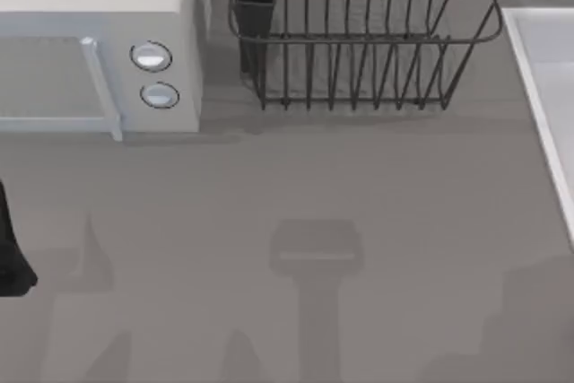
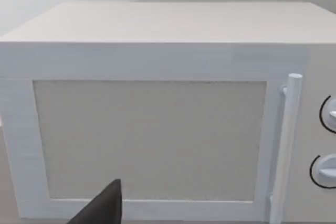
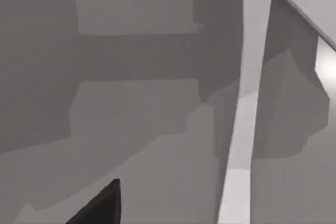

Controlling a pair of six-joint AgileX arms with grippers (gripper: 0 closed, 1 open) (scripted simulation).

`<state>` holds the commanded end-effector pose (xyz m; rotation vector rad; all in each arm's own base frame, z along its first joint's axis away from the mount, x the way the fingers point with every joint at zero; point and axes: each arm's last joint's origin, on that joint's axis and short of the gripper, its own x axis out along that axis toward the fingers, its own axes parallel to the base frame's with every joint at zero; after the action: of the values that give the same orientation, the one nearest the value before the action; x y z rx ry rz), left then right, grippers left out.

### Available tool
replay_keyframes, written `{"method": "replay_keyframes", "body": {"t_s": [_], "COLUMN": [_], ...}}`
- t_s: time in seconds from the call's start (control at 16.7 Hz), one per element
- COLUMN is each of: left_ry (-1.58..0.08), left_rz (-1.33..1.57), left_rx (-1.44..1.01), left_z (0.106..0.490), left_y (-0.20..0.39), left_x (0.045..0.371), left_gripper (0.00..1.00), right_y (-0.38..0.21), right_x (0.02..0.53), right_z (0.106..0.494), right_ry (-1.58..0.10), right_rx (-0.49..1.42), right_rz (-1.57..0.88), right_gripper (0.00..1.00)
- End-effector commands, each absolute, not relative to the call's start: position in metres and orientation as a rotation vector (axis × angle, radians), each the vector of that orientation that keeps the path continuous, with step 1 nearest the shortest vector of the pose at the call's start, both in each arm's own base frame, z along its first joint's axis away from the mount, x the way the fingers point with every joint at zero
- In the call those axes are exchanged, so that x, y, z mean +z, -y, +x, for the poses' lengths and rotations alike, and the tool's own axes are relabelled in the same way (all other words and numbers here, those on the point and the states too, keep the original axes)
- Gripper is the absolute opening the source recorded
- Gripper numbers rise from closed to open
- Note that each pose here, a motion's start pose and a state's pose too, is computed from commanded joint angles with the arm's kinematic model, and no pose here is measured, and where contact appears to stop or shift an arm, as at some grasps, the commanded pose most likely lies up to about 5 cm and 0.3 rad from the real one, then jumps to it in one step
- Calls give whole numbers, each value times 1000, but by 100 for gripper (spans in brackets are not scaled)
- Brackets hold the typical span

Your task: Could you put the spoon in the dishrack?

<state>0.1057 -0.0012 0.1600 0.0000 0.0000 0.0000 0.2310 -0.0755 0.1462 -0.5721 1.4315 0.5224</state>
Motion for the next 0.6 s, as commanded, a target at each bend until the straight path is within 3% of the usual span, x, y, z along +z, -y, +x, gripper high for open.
{"method": "replay_keyframes", "body": {"t_s": [0.3,0.6], "left_ry": [0,0], "left_rz": [0,0], "left_rx": [0,0], "left_z": [106,106], "left_y": [1,1], "left_x": [160,160], "left_gripper": [100,100], "right_y": [75,74], "right_x": [100,95], "right_z": [230,229], "right_ry": [-1432,-1434], "right_rx": [524,525], "right_rz": [-572,-571], "right_gripper": [100,100]}}
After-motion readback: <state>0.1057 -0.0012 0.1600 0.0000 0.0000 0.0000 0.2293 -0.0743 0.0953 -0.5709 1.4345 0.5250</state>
